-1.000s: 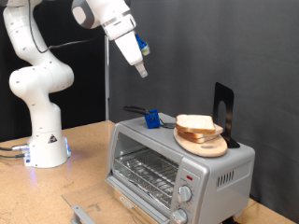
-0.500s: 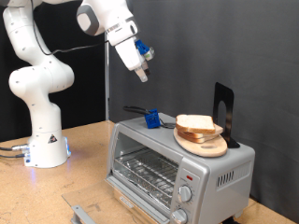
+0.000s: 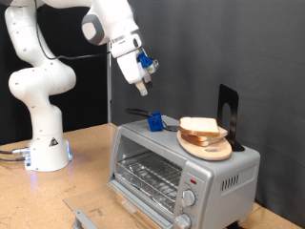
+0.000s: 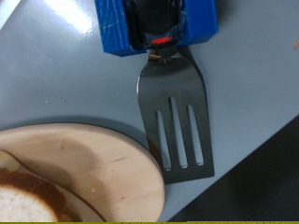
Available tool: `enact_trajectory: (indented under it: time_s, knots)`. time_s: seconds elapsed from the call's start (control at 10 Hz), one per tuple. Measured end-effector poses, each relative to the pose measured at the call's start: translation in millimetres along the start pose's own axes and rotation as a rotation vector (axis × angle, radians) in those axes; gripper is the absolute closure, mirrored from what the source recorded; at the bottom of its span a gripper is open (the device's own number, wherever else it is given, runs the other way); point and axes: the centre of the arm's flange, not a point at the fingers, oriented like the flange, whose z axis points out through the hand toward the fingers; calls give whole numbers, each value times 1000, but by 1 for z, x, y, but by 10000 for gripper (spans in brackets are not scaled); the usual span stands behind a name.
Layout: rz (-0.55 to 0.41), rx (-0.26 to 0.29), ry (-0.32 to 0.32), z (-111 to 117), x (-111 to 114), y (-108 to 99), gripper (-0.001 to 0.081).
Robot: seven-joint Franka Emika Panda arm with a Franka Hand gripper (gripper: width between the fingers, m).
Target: Make a piece of toast with the oven
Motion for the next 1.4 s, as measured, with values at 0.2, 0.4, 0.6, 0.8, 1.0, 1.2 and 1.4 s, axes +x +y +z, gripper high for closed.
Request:
enact_trajectory:
  time_s: [0.2,0.4,0.6,0.8,1.0,1.2,1.4]
  knots:
    - [-8,-15,10,15,-1,-2,124]
    - [-19,-39,8,31,-2,0,124]
    - [-26,-52,2,45,-4,3,124]
    - [-51,-58,-23,57,-10,7,124]
    - [-67,-45,-33,63,-16,6,124]
    - [-79,-16,-31,65,-21,0,124]
    - [-84,-9,-33,67,-24,-4,124]
